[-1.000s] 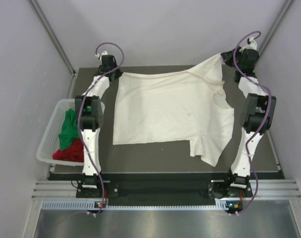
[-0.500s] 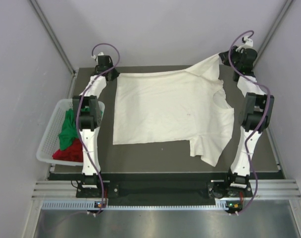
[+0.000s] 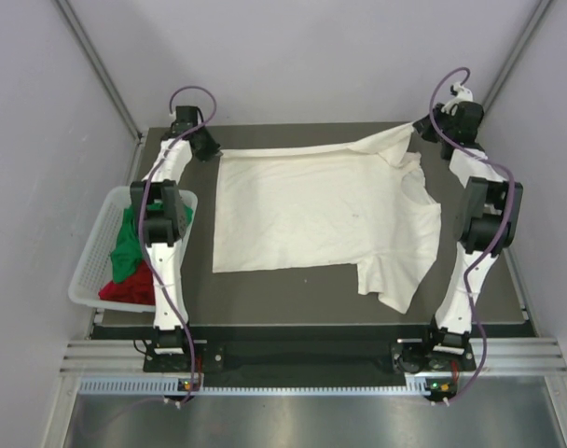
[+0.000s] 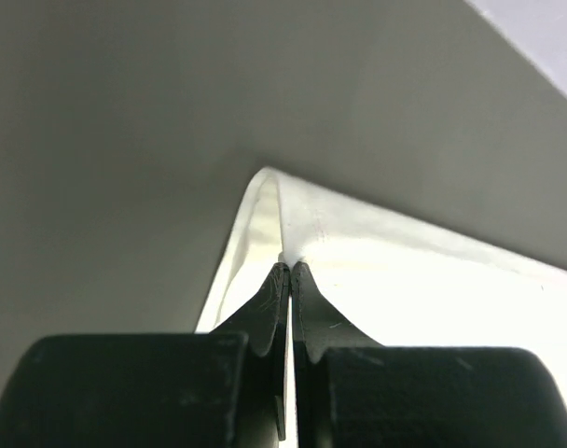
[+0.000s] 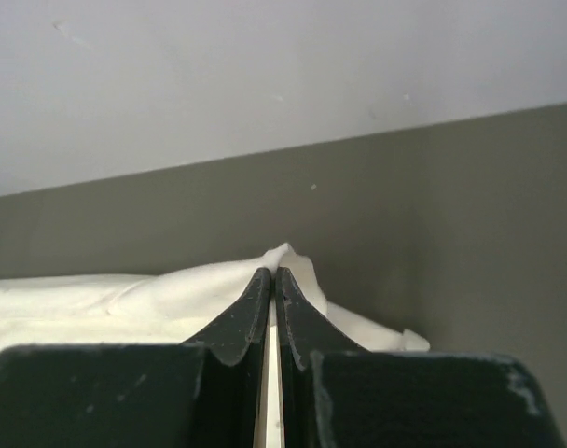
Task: Fold and stack the t-shirts
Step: Fold the tshirt
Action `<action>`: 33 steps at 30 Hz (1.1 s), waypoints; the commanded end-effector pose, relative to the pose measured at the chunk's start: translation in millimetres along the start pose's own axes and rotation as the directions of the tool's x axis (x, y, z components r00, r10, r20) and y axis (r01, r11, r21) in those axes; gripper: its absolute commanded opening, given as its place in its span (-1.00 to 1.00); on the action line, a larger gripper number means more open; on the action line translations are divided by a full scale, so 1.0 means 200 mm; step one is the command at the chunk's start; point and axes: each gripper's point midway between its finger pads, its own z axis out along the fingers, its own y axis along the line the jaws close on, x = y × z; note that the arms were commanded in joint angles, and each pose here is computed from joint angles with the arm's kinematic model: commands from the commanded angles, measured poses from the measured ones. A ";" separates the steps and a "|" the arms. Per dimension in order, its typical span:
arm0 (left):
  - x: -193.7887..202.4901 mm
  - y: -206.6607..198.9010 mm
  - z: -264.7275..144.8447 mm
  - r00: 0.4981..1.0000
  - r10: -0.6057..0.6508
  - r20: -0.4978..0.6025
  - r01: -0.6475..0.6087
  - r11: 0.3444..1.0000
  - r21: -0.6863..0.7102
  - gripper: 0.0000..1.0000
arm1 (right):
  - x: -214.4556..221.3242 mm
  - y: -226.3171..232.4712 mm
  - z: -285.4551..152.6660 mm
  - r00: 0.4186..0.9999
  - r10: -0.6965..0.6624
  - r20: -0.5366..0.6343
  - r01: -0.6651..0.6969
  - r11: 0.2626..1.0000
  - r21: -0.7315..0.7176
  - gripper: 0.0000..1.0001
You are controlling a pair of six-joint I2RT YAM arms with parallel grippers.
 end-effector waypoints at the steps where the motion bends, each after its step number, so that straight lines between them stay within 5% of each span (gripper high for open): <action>1: -0.07 -0.03 -0.16 1.000 0.017 -0.004 -0.017 1.000 0.001 -1.00 | -0.19 0.02 -0.16 0.997 -0.055 0.058 0.053 0.998 0.032 -1.00; 33: 0.28 0.25 -0.39 0.972 0.096 -0.214 -0.134 0.976 -0.169 -1.00 | 0.16 -0.18 -0.56 0.997 0.009 -0.076 0.007 0.980 0.200 -1.00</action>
